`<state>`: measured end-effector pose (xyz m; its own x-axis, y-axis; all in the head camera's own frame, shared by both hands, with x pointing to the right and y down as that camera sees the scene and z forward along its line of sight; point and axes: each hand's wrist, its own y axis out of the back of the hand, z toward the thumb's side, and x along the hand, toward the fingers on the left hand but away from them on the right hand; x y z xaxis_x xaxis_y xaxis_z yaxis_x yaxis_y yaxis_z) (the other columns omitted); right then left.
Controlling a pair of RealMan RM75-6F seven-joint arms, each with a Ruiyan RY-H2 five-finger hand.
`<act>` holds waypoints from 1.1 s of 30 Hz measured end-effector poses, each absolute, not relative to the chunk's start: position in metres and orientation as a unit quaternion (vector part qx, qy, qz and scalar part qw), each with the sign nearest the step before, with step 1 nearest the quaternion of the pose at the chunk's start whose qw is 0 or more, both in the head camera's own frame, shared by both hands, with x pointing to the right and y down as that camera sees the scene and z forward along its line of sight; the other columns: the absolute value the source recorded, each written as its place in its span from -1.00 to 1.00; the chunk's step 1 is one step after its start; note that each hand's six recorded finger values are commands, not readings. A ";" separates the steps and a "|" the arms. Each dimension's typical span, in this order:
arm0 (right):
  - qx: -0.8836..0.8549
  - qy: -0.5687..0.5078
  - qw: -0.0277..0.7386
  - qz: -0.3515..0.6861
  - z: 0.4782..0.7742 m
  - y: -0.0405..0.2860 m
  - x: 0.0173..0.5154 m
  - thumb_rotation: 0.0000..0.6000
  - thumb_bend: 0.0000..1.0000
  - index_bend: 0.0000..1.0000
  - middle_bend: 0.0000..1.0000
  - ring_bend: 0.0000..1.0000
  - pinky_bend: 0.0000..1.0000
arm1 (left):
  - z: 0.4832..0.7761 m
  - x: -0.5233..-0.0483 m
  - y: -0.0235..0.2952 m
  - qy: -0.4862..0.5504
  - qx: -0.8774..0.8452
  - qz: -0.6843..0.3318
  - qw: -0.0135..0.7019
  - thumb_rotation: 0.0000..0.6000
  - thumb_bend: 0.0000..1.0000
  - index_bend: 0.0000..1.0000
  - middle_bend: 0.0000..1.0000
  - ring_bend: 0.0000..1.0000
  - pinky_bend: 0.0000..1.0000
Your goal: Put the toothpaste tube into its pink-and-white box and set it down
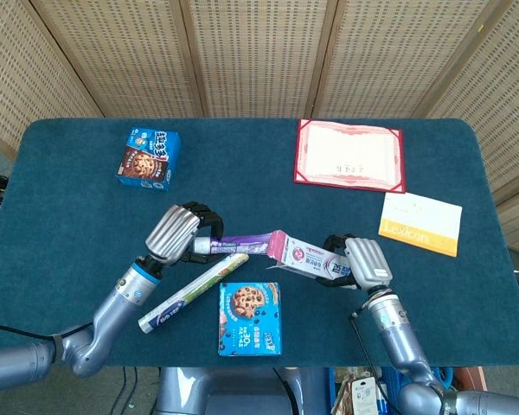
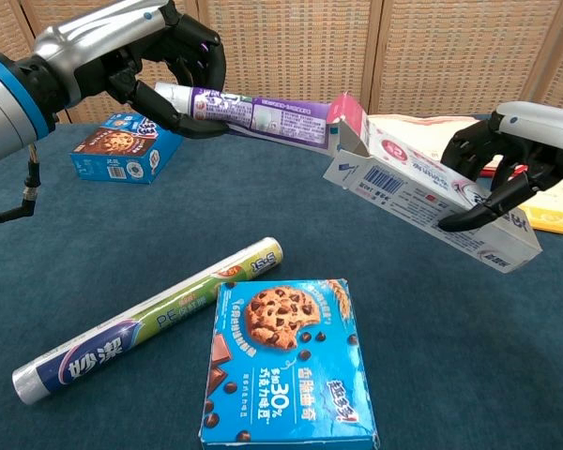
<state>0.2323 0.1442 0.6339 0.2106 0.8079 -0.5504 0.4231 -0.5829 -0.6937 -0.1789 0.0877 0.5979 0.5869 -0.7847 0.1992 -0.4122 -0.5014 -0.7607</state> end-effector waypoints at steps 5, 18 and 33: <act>-0.753 -0.409 0.199 0.476 0.635 0.145 0.231 1.00 -0.83 0.18 0.01 -0.22 -0.04 | 0.597 -0.179 0.088 0.366 -0.824 -0.271 0.337 1.00 -0.51 0.81 0.25 -0.07 -0.14; -0.757 -0.412 0.198 0.467 0.629 0.143 0.227 1.00 -0.83 0.18 0.01 -0.22 -0.04 | 0.606 -0.169 0.095 0.346 -0.829 -0.286 0.333 1.00 -0.50 0.81 0.25 -0.07 -0.14; -0.766 -0.408 0.189 0.460 0.629 0.147 0.222 1.00 -0.83 0.18 0.01 -0.22 -0.04 | 0.606 -0.155 0.099 0.339 -0.834 -0.279 0.333 1.00 -0.51 0.81 0.25 -0.07 -0.14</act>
<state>0.2215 0.1467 0.6293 0.2440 0.7990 -0.5496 0.4519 -0.5951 -0.6645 -0.1546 0.0989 0.6063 0.6148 -0.7514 0.2398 -0.3794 -0.5483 -0.7453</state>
